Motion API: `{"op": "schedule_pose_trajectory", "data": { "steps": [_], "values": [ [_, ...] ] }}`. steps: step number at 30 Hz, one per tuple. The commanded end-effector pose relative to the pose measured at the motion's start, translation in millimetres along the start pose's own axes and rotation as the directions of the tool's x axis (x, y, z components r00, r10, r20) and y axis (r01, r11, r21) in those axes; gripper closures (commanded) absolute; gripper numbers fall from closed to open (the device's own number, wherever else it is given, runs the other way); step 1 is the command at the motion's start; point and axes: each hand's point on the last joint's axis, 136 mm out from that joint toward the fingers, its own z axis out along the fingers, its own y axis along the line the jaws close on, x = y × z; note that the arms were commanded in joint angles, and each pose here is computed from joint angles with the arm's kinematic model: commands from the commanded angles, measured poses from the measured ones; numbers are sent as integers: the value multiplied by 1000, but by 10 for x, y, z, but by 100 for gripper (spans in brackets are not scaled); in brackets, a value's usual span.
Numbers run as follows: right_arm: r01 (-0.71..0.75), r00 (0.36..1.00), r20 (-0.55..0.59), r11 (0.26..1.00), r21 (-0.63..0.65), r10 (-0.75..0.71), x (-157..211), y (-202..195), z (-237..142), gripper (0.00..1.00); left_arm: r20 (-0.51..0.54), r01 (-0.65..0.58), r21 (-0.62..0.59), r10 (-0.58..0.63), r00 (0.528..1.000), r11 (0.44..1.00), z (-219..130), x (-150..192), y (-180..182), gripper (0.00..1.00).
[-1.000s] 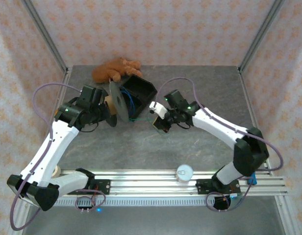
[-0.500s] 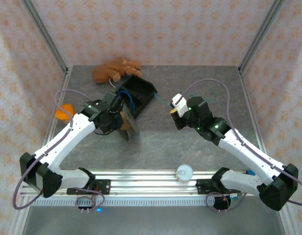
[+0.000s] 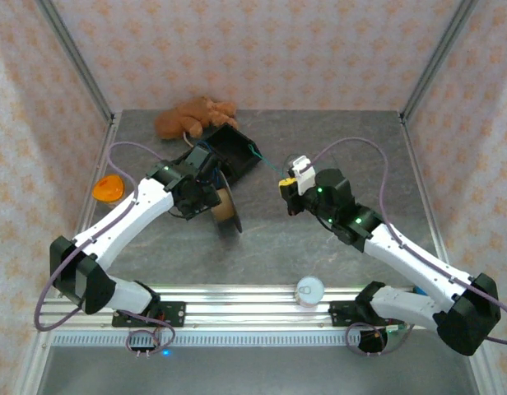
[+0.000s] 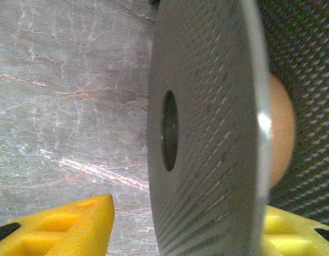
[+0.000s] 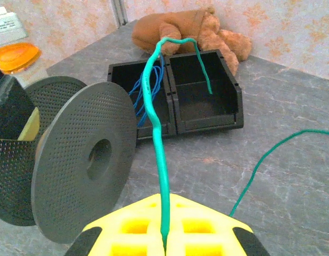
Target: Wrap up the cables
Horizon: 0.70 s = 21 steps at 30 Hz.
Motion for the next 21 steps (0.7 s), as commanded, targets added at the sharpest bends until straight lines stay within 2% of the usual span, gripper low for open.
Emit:
{"op": "schedule_pose_trajectory", "data": {
  "steps": [1,5,9,11,14,18,21],
  "values": [
    [1,991,135,999,-49,5,-206,120,-114,100,48,13,11,-14,999,1000,-184,-63,25,44],
    [159,963,227,987,-36,-147,-97,272,-191,100,111,61,62,-68,991,996,-365,-133,53,44],
    [293,921,293,952,-86,-257,43,546,-248,100,141,137,105,-151,978,985,-501,-157,99,44],
    [368,901,289,922,-117,-323,170,745,-297,100,115,206,142,-223,968,968,-468,-81,131,44],
    [433,870,320,892,-134,-374,304,904,-412,100,129,301,216,-333,934,929,-465,-51,195,44],
    [496,854,286,846,-196,-434,568,1064,-416,100,172,386,327,-456,873,863,-564,-104,274,44],
    [555,831,205,797,-238,-517,786,1135,-321,100,190,396,362,-483,855,844,-617,-93,277,42]
  ]
}}
